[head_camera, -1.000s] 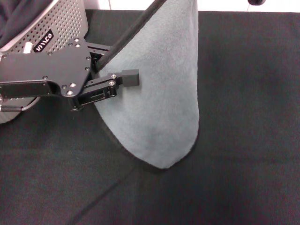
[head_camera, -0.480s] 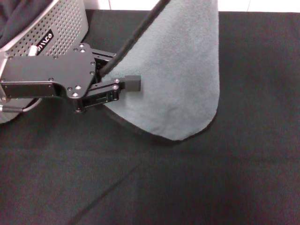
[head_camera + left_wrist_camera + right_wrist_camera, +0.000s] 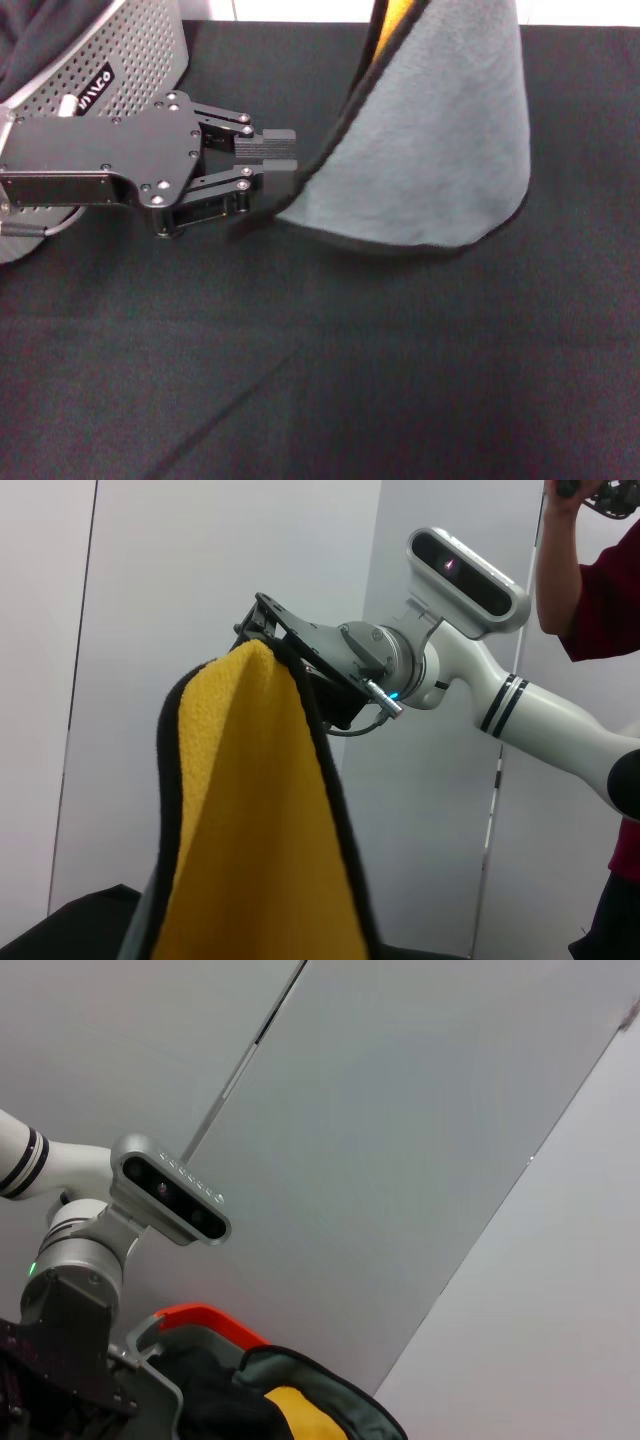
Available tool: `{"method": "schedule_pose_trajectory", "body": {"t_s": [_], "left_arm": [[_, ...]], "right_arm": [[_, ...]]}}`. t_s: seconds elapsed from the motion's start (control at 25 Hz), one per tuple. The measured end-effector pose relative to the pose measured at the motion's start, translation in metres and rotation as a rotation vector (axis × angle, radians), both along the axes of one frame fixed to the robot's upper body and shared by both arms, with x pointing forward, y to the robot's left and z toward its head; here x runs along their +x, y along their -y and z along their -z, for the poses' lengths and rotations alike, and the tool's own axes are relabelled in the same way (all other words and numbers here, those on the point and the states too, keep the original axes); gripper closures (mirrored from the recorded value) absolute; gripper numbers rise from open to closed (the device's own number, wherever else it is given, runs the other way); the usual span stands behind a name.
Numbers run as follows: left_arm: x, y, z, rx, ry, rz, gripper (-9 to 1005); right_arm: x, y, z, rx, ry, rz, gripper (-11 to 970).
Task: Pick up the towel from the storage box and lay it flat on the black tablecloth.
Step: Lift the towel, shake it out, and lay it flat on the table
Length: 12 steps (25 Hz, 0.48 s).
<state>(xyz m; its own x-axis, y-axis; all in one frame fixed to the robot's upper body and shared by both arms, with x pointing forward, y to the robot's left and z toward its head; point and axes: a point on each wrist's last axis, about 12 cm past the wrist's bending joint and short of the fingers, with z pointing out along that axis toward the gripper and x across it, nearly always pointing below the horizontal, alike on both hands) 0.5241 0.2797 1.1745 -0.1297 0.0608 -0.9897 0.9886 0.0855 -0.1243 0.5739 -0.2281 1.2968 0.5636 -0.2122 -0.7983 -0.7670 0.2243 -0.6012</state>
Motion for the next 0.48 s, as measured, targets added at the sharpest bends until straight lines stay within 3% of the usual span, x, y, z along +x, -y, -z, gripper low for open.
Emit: {"method": "schedule_pose_trajectory", "body": {"t_s": [0.48], "left_arm": [[0.0049, 0.0059, 0.0038, 0.013, -0.018, 0.004, 763]], "right_arm": [[-0.0021, 0.0006, -0.0013, 0.010, 0.006, -0.013, 945]]}}
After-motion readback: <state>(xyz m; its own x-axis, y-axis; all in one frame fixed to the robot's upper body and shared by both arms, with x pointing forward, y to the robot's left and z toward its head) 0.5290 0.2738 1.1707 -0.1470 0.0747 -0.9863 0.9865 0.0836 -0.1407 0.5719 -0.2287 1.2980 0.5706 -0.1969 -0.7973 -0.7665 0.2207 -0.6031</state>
